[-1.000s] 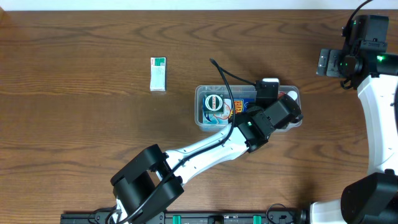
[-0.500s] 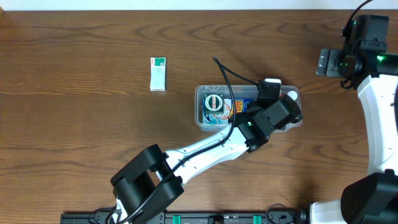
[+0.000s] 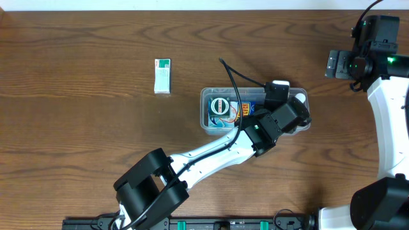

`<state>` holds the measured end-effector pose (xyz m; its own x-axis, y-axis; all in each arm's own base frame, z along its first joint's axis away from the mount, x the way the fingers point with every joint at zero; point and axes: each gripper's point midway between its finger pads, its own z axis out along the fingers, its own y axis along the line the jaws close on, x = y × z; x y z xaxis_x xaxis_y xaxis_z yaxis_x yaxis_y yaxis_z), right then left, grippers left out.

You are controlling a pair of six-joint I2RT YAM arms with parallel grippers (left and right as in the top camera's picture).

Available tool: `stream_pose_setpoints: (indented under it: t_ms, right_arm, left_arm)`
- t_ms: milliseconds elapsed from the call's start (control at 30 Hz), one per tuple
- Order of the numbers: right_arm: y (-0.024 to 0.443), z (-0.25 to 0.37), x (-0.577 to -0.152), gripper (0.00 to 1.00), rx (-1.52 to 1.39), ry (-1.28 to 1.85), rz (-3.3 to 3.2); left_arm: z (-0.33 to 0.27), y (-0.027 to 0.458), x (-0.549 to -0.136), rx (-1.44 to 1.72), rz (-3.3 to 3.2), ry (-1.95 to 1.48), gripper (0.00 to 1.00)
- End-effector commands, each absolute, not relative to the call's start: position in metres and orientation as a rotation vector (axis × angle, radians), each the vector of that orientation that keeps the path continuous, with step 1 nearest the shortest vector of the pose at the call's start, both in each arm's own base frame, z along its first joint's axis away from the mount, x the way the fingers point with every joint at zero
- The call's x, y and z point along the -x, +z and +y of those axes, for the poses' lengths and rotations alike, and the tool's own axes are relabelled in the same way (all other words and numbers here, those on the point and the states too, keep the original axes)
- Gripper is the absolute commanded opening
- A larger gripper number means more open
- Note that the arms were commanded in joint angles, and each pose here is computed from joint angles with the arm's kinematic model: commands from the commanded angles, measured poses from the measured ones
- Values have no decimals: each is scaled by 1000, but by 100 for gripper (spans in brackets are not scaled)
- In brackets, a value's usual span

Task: Pack container
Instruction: 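Push the red box down into the container with the left gripper, then release the red box and move the left gripper to the leaflet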

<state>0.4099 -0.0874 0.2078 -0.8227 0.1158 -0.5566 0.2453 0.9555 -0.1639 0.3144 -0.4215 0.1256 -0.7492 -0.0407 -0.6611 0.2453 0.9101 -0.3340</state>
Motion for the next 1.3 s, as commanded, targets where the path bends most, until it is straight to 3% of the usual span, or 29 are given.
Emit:
stream_pose_setpoints:
  t_ms: [0,500,733,967,1133,1267]
  right_arm:
    - [212,-90,-408,99,-282,-308,2525]
    - [212,-90,-408,99,-282,-308,2524]
    - [212,-90,-408,99,-282,-308,2524]
    - [212,-90,-408,99,-282,-308,2525]
    - [212,-90,-408,99,-282,-308,2524]
    - [212,-90,-408,99,-282,-308,2524]
  left_arm:
    - [-421,124,-321,-137,2357,-514,66]
    - [-380,132,-341,-430,2330,-281,65]
    - [-293,168,-363,-441,2372,-97,66]
    - [-174,213,-400,-134,2378,6,74]
    - [-117,207,-425,36,2411,-28,75]
    - [-83,190,-442,136,2435,-13,91]
